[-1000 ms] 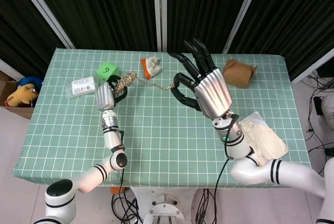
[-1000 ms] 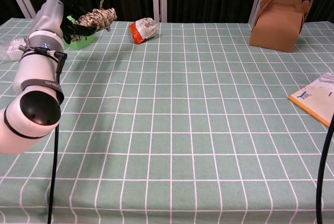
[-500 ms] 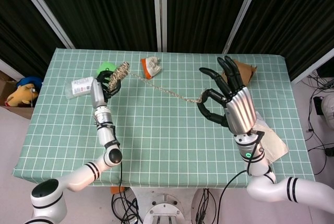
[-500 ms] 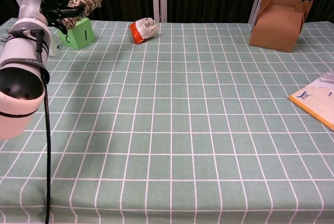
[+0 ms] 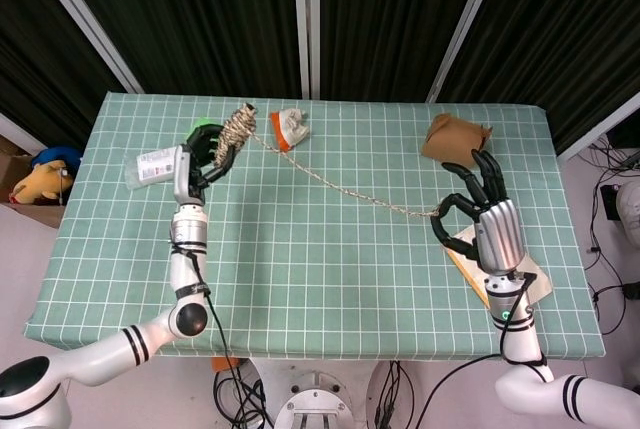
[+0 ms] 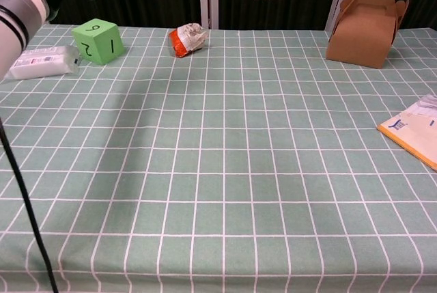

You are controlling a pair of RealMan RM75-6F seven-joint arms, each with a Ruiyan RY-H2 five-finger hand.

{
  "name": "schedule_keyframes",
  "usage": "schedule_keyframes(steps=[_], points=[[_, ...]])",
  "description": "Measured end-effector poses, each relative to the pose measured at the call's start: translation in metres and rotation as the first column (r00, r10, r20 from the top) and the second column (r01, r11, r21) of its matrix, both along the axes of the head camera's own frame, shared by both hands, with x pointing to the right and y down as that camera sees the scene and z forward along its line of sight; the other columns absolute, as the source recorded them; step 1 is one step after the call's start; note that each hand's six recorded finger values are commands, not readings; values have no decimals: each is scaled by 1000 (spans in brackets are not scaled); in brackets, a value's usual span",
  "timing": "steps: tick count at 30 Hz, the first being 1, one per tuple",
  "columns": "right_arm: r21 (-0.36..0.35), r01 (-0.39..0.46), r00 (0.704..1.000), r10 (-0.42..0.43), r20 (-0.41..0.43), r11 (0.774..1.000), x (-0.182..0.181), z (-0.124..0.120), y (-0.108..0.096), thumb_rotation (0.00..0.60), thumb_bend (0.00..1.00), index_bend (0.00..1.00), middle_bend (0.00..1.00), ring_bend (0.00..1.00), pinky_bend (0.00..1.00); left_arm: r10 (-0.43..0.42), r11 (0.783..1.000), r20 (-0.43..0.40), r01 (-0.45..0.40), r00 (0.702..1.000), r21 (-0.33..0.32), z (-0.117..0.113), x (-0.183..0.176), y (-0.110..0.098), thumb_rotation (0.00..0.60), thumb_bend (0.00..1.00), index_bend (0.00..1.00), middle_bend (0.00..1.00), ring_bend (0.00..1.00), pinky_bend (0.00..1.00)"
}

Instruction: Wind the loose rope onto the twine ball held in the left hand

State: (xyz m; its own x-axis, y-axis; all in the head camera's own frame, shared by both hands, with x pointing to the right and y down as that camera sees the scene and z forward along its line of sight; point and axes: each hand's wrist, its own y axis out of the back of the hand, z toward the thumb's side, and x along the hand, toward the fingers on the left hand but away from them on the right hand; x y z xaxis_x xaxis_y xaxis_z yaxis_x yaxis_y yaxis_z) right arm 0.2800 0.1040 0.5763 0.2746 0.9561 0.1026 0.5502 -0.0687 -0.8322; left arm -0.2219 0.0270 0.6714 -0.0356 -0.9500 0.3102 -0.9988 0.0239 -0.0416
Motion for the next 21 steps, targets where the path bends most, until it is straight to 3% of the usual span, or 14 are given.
schedule_keyframes(steps=[5,9,12,16,21], points=[[-57,-17,1000,17,4,998,0,16,-11,600,605,936,239,0,0,186,982,-51,-185,981,36,-15,19,13,600,483,769,752,664,781],[-108,-17,1000,17,3,994,-7,29,-22,600,604,937,237,0,0,326,944,-75,-321,942,70,-23,36,28,600,483,774,755,667,782],[-149,-9,1000,9,2,989,-17,39,-34,600,604,937,236,0,0,436,899,-66,-430,898,88,-26,50,42,600,483,777,757,670,783],[-196,8,1000,-9,-2,981,-37,51,-56,600,603,937,237,0,0,583,808,21,-582,812,87,-20,68,61,600,483,779,759,671,783],[-229,55,998,-57,-1,972,-78,57,-89,600,602,937,237,0,0,635,760,135,-647,760,68,-10,79,66,600,483,780,760,672,783]])
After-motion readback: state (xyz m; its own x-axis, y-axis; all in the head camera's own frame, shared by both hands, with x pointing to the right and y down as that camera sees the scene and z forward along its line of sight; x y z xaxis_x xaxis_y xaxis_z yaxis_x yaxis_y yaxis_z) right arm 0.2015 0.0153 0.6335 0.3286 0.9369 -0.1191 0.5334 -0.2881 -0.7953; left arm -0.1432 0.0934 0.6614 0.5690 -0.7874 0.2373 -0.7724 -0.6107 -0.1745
